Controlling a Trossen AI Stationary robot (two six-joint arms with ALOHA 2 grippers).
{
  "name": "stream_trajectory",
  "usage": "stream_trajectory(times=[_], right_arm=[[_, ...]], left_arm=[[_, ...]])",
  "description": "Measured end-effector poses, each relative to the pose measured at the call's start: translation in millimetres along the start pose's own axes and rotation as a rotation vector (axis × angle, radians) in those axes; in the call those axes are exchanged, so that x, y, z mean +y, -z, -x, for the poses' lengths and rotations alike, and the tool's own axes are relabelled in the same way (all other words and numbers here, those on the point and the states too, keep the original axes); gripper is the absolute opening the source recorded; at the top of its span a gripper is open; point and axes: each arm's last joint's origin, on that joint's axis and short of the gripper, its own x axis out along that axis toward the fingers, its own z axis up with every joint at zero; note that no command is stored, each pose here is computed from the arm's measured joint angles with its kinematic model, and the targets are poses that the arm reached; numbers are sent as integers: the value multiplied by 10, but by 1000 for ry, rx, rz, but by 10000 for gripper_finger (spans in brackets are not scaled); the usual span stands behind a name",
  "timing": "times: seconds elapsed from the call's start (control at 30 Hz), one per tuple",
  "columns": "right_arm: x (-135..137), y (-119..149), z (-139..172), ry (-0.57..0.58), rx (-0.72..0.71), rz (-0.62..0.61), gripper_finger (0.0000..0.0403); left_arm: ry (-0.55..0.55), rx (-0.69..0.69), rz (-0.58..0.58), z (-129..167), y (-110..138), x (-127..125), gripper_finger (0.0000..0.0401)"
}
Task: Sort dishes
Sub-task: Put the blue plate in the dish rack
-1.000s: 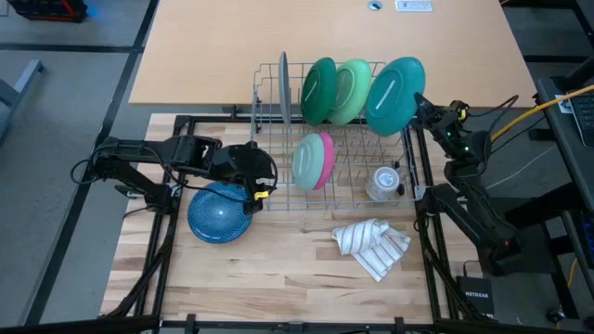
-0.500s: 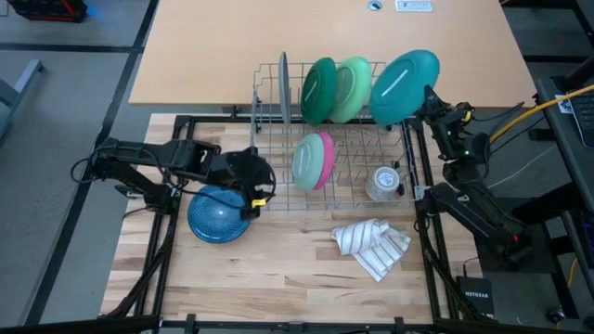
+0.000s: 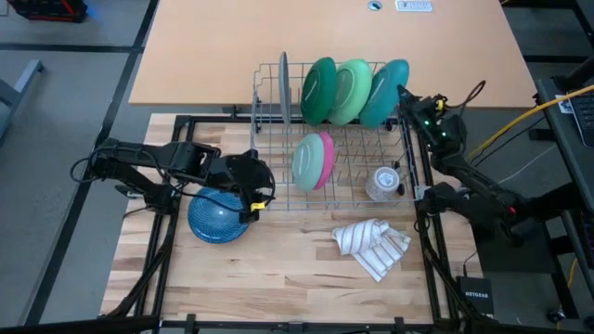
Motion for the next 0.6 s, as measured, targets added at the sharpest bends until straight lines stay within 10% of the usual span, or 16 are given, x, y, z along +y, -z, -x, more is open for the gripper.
stream_trajectory(times=[0.6], right_arm=[[-233, 64, -185, 6, 44, 126, 8]], left_arm=[[0, 0, -4, 0, 0, 0, 133]])
